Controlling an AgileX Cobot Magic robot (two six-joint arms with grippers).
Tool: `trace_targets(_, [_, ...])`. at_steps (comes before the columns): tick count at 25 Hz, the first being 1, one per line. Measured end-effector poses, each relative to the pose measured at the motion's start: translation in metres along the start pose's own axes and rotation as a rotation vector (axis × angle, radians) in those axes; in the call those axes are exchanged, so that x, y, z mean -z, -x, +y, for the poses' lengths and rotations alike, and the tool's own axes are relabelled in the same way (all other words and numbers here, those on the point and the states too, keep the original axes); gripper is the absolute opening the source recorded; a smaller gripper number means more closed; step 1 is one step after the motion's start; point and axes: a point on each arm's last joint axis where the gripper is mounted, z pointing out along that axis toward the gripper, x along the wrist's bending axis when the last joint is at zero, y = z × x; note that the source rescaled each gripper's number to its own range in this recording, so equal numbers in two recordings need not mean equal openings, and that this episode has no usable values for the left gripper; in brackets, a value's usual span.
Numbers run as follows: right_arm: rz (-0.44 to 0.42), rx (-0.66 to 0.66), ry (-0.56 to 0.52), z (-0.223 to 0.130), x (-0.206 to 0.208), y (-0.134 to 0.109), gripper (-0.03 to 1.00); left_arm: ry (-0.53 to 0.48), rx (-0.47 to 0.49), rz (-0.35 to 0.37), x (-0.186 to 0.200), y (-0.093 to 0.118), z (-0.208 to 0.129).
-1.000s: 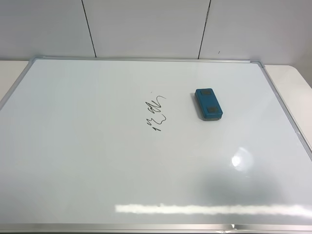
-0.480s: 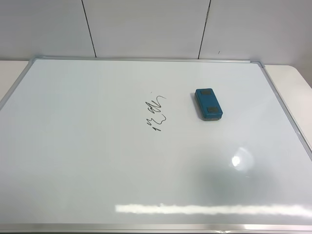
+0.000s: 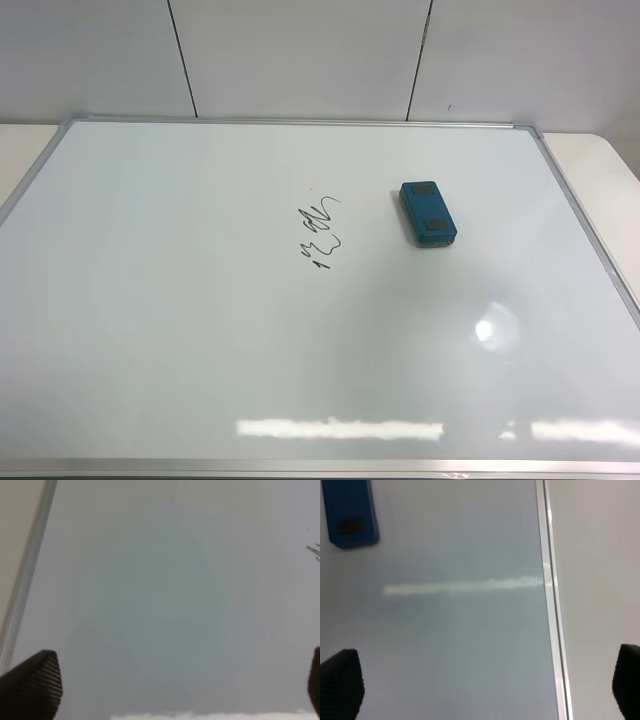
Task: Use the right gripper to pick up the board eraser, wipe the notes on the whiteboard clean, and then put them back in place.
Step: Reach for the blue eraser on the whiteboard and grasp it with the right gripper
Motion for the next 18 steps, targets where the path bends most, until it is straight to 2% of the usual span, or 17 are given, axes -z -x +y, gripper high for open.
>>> trace_targets(7, [0.062,-0.027,-0.072,0.051,-0.046,-0.01,1.0,0.0,0.0,0.0,0.0,0.0,0.0])
trace_targets(18, [0.139,-0.021,-0.21,0.085,-0.141,-0.041,1.0,0.0,0.0,0.0,0.0,0.0,0.0])
